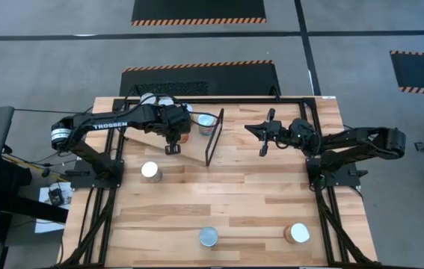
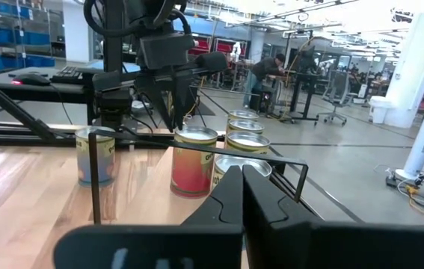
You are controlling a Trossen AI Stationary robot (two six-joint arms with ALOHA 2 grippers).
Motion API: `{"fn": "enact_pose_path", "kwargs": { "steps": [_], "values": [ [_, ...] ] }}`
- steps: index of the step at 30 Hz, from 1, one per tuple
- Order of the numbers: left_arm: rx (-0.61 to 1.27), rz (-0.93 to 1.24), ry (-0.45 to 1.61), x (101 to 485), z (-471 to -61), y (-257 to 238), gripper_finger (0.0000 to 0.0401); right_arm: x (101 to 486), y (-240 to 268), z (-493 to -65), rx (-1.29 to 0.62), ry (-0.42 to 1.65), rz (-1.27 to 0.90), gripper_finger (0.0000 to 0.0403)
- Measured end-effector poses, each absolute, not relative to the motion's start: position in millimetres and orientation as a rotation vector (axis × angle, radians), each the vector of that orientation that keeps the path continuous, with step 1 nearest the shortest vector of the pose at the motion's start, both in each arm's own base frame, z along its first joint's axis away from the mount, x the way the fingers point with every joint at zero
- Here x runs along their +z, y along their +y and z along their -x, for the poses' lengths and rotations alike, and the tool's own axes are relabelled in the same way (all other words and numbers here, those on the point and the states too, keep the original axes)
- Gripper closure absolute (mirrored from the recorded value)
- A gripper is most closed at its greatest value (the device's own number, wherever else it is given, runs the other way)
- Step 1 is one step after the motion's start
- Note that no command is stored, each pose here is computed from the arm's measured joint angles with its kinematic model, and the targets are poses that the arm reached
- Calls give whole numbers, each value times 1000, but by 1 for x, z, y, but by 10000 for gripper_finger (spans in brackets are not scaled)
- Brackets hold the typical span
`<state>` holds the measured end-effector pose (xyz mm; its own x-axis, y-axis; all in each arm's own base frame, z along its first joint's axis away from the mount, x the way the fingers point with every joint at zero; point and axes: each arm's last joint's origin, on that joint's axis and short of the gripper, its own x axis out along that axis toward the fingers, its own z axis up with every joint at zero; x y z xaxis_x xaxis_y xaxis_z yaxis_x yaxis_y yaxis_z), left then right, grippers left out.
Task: Pick and place cans onto a shelf
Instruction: Align the canned green beans with the other canned green beans on the shelf, then align the canned peaches with the other canned peaches on the shelf
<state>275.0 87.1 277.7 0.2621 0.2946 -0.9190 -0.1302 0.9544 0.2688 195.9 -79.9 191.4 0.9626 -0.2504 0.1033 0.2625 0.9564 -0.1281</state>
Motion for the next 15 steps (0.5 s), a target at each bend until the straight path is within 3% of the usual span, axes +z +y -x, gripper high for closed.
{"fn": "enact_pose_path", "kwargs": {
  "steps": [15],
  "values": [
    [345, -122, 1166, 311, -248, 75, 355, 191, -80, -196, -260, -79, 139, 391]
  ]
}}
